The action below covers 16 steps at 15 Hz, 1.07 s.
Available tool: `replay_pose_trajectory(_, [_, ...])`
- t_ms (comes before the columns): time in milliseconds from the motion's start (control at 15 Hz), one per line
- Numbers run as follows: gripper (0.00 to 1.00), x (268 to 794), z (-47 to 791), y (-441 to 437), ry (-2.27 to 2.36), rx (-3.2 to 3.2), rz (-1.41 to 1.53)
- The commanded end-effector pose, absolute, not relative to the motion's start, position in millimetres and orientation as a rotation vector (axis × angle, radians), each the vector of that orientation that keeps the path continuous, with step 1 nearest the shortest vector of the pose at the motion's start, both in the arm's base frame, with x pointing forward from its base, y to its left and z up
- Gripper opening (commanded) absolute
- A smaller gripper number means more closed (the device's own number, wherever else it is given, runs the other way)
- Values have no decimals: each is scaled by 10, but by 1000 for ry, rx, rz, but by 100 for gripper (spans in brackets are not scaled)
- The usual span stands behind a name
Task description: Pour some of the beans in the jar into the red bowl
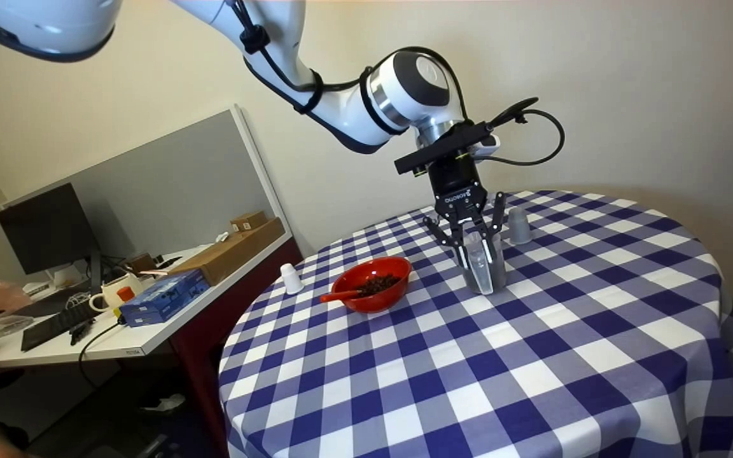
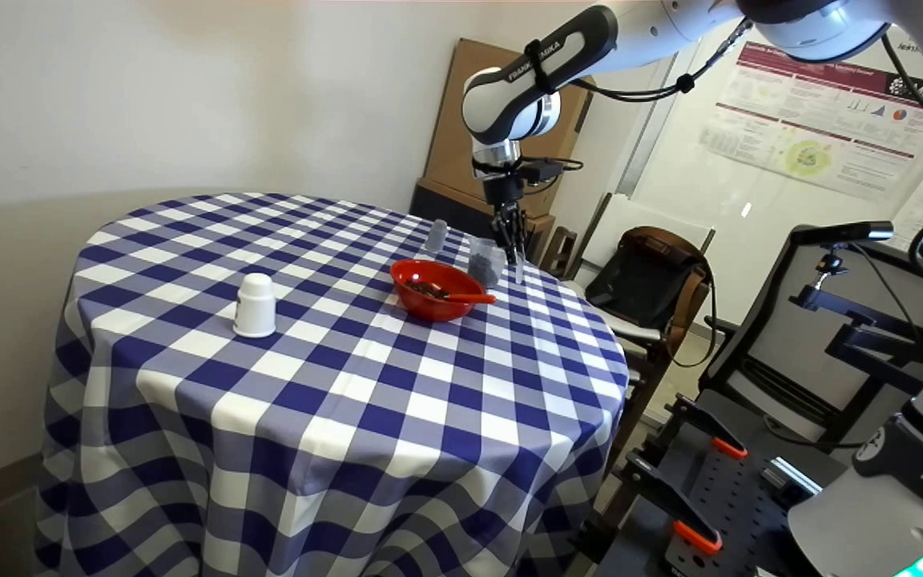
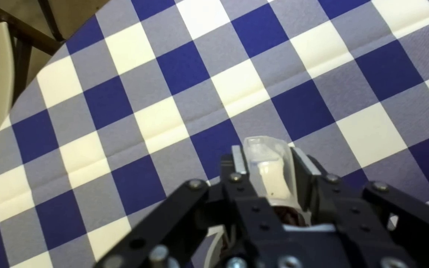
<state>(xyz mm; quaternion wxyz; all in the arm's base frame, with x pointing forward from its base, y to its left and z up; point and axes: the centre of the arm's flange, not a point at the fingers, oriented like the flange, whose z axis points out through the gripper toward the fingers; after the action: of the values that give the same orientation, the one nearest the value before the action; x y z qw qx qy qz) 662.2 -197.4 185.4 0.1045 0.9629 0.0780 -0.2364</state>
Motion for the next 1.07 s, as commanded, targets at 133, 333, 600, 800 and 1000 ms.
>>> replay_pose_trajectory(133, [82, 6709, 2031, -1921, 227, 2875, -651])
replay_pose_trajectory(333, [99, 6629, 2390, -1739, 226, 2897, -581])
replay_pose_trajectory(600, [100, 6468, 3007, -1289, 164, 2960, -492])
replay_pose_trajectory(800, [100, 6254, 3416, -908, 122, 3014, -424])
replay_pose_trajectory(1000, [100, 5980, 3740, -602, 90, 3017, -358])
